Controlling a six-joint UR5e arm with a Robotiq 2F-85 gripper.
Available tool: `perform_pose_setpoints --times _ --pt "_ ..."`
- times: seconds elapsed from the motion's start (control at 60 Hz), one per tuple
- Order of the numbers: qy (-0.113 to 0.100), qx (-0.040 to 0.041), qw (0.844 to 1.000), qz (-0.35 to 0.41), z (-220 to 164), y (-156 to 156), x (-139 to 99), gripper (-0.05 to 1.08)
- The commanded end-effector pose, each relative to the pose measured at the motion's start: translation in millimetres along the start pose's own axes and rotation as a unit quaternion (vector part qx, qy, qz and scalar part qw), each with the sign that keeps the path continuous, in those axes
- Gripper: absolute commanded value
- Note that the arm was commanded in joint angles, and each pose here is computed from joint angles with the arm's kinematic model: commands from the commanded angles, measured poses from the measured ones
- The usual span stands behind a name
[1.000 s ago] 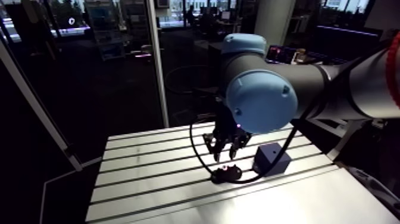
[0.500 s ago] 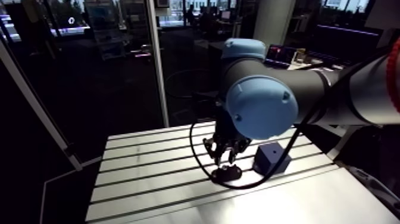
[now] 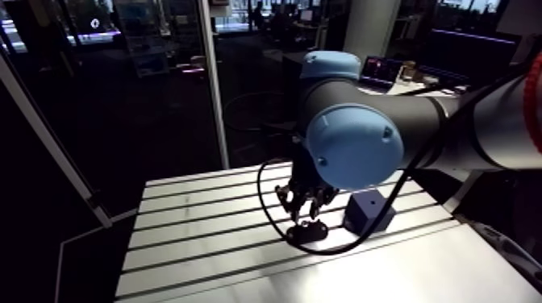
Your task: Pick up the M10 bolt and insert it into the hole until fully seated.
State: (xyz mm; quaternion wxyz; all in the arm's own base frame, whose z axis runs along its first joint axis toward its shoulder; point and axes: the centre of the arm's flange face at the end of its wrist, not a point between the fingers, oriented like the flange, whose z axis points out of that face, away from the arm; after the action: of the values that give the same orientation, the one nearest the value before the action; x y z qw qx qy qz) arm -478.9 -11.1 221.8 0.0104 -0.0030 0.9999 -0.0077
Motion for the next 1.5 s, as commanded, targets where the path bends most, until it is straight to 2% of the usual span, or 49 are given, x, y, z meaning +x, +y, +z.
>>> perform_pose_setpoints --times 0.017,0.6,1.5 --pt "-0.001 0.0005 1.0 0.0 1.3 0.0 0.1 0.54" --pt "-0.011 0.0025 1.0 0.0 11.3 0.1 -0.3 0.54" --pt "-0.014 0.0026 1.0 -0.001 15.3 0.5 0.5 0.57"
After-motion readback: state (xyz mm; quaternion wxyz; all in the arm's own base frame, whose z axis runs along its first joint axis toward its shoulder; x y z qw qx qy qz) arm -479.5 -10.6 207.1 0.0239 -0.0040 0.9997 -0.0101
